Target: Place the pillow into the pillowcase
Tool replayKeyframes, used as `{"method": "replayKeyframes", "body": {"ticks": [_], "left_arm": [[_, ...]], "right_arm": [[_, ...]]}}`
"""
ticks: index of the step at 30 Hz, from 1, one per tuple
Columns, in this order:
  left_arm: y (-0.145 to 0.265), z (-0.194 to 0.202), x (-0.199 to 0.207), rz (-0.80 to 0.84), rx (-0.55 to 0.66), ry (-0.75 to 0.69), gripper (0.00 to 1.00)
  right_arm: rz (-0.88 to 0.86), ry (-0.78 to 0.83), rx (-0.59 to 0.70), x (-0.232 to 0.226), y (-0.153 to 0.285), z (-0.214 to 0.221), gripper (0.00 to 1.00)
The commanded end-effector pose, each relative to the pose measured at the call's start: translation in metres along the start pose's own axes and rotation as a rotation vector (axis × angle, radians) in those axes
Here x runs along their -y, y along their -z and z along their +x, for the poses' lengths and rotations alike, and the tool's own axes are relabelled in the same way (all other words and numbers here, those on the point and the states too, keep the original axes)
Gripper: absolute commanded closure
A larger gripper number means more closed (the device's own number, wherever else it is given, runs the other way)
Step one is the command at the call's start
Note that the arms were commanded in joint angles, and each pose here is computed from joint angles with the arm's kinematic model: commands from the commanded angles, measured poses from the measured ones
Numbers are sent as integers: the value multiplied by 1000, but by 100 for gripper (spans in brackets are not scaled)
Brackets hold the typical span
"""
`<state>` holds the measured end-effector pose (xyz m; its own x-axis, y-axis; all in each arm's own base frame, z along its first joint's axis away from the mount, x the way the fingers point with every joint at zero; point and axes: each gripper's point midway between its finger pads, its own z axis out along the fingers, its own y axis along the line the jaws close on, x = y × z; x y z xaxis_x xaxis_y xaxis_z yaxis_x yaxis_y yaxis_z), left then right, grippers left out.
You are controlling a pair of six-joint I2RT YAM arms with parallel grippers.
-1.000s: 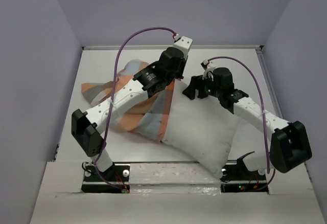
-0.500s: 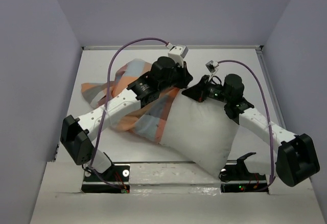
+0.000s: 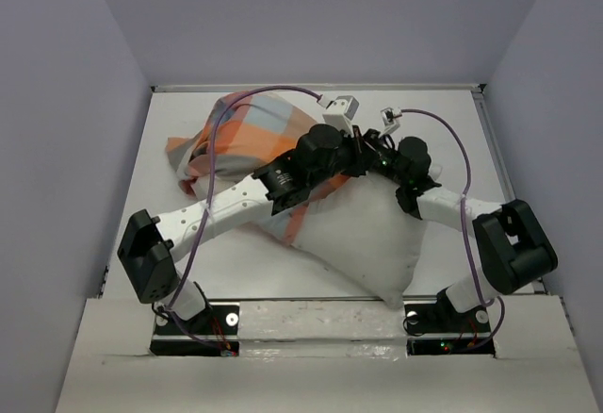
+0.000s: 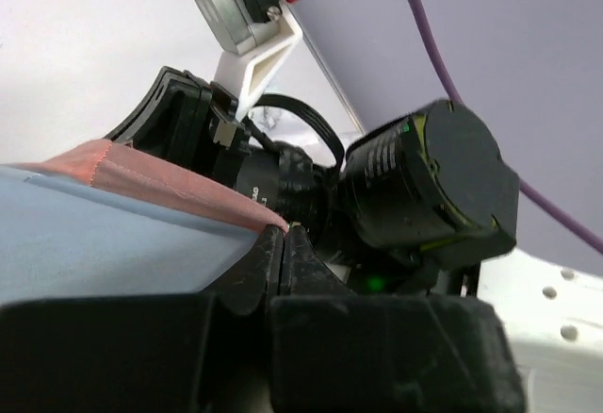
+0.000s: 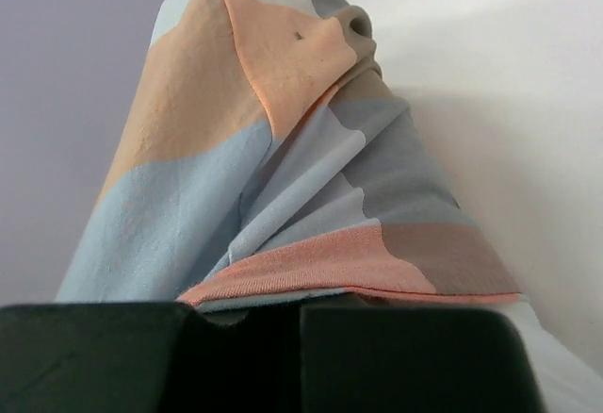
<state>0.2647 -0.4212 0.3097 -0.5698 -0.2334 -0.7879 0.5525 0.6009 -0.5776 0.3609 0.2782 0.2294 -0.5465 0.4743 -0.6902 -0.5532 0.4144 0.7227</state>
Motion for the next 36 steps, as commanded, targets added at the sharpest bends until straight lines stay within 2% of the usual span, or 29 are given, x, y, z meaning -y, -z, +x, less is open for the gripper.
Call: {"method": "replayKeyframes", "body": {"ticks": [1, 4, 5, 6, 7, 8, 9, 11, 14, 17, 23, 25, 26, 27, 29, 35, 36], "left_arm": [[20, -31, 123, 441, 100, 199, 100], [10, -18, 109, 405, 100, 222, 98], [8, -16, 100, 370, 106, 217, 93], [0, -8, 72, 262, 108, 186, 71], [-1, -15, 60, 217, 146, 179, 59], [-1, -9, 43, 155, 133, 162, 45], [5, -15, 26, 90, 166, 148, 22], [19, -15, 1, -22, 182, 76, 1], [49, -17, -22, -106, 199, 0, 1], [89, -12, -52, -194, 229, -13, 1], [146, 41, -132, -408, 216, 51, 1], [151, 64, -154, -460, 183, 44, 1], [152, 69, -162, -482, 176, 29, 1], [151, 69, -164, -494, 174, 9, 1], [146, 72, -173, -551, 149, -49, 1], [125, 56, -182, -633, 167, -230, 8], [126, 50, -187, -659, 180, -257, 12]], "right_arm": [[115, -55, 215, 1, -6, -38, 100], [127, -71, 252, -1, -3, -47, 100], [123, -66, 248, -3, -2, -47, 100], [136, -73, 247, 0, -1, -45, 100], [150, -74, 255, 2, 2, -49, 100], [167, -80, 245, 7, 4, -44, 100], [202, -84, 251, 17, 11, -48, 100], [243, -84, 247, 30, 20, -45, 100], [302, -74, 240, 49, 33, -45, 99], [349, -34, 214, 59, 42, -49, 93], [513, 96, 184, 66, 65, -85, 79], [548, 144, 202, 63, 76, -102, 68], [569, 165, 201, 56, 85, -106, 50], [581, 185, 195, 52, 89, -110, 41], [607, 242, 159, 40, 97, -118, 31], [578, 322, 154, -5, 132, -122, 28], [523, 329, 140, -19, 134, -118, 28]]}}
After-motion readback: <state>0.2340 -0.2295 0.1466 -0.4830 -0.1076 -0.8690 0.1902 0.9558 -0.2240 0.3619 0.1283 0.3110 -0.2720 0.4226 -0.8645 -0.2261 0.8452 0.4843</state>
